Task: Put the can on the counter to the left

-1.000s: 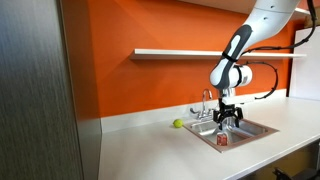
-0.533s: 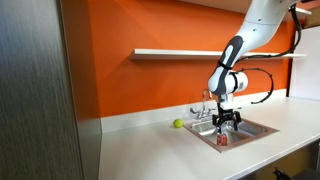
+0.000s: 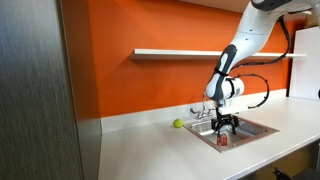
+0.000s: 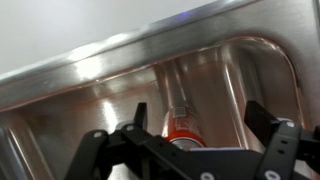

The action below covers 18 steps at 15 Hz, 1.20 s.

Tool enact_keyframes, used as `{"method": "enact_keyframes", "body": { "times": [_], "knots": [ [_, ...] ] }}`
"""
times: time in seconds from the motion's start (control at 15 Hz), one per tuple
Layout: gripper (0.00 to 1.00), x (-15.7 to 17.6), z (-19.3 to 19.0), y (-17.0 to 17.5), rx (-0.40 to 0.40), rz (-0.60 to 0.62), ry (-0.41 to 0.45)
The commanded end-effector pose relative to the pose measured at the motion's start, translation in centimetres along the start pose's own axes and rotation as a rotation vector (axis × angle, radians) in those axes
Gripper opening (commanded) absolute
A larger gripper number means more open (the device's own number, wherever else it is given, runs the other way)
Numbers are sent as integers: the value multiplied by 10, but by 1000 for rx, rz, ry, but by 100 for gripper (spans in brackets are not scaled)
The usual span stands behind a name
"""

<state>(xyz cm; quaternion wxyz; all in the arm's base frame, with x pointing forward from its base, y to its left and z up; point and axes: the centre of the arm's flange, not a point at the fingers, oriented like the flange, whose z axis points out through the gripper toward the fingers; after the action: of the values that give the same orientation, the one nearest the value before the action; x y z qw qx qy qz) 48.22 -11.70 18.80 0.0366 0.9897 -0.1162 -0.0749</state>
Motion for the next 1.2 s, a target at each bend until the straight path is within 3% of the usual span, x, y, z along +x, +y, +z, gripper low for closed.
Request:
{"method": "enact_keyframes", "body": {
  "times": [0.0,1.13],
  "knots": [
    [100,18,9,5,14,-15,9],
    [100,48,35,10,28,32,-1]
  ]
}}
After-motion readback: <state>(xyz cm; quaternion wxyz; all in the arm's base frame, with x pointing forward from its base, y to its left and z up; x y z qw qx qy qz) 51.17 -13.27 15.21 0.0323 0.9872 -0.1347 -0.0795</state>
